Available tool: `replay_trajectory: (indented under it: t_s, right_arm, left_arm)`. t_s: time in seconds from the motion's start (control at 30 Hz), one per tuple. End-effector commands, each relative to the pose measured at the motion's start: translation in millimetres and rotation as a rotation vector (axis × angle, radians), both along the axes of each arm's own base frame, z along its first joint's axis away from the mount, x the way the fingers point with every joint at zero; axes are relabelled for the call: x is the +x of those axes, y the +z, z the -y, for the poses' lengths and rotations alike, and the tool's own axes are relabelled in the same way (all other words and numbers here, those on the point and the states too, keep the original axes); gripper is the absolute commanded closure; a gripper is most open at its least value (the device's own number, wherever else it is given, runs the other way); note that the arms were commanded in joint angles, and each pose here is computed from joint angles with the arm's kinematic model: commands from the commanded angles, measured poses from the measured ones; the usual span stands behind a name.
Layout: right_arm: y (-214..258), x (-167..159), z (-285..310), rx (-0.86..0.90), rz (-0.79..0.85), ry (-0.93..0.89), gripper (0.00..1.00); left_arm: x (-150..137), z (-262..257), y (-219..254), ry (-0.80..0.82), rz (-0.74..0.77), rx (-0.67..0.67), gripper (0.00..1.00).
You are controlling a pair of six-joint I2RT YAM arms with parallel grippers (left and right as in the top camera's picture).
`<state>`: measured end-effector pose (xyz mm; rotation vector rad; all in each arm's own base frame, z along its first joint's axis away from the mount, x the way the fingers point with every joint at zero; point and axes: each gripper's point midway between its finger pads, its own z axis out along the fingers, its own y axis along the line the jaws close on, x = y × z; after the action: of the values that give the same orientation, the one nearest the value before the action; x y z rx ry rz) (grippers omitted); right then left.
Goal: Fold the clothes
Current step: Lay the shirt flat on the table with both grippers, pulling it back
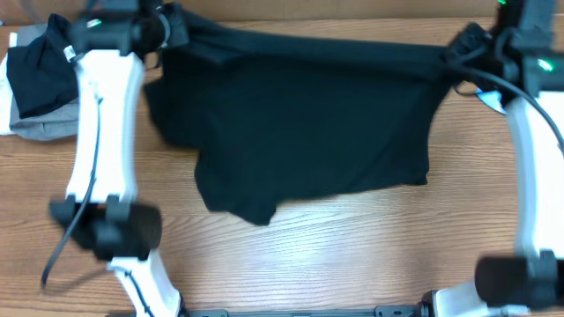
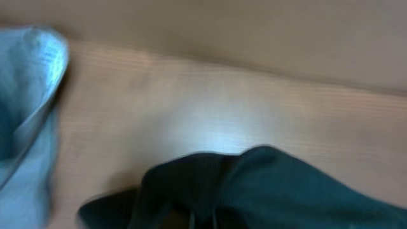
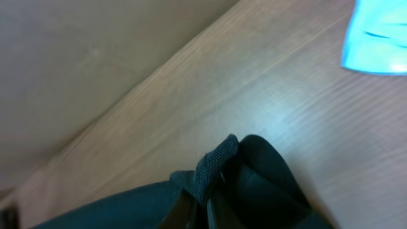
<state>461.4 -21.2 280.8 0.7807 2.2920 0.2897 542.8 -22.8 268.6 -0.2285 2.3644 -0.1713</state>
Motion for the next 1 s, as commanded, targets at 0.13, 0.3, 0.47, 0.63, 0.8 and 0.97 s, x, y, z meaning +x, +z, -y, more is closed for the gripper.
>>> replay_trajectory:
  t_s: [0.13,0.3,0.47,0.63,0.8,0.97]
  right_arm:
    - [-79.7,51.2,8.3,-0.032,-0.092,0.004,0.43]
    - [-83.9,33.7,15.9,-0.086,-0.16,0.018,0.0]
    - [-78.5,8.5,15.5,-0.08,-0.223,0.018,0.0]
    - [-85.9,-9.0,14.2,-0.073,-0.298,0.021,0.0]
    - [-90.5,-23.1,7.0,-0.027,-0.354,0.025,0.0]
    - [-85.6,-42.1,12.8,-0.023,-0.399,-0.053,0.0]
  left_arm:
    - [67.6,-3.7,-89.3,0.031,0.002,0.028,0.43]
    - [50.1,-4.5,-95.2,0.017,-0.074,0.042,0.0]
    - [6.7,3.5,-89.9,-0.019,-0.211,0.009,0.0]
    - [-40.3,4.2,-93.1,-0.027,-0.376,-0.001,0.0]
    - [-73.3,3.2,-86.5,-0.022,-0.471,-0.002,0.0]
    - [-106.9,-11.0,-58.9,0.118,-0.506,-0.012,0.0]
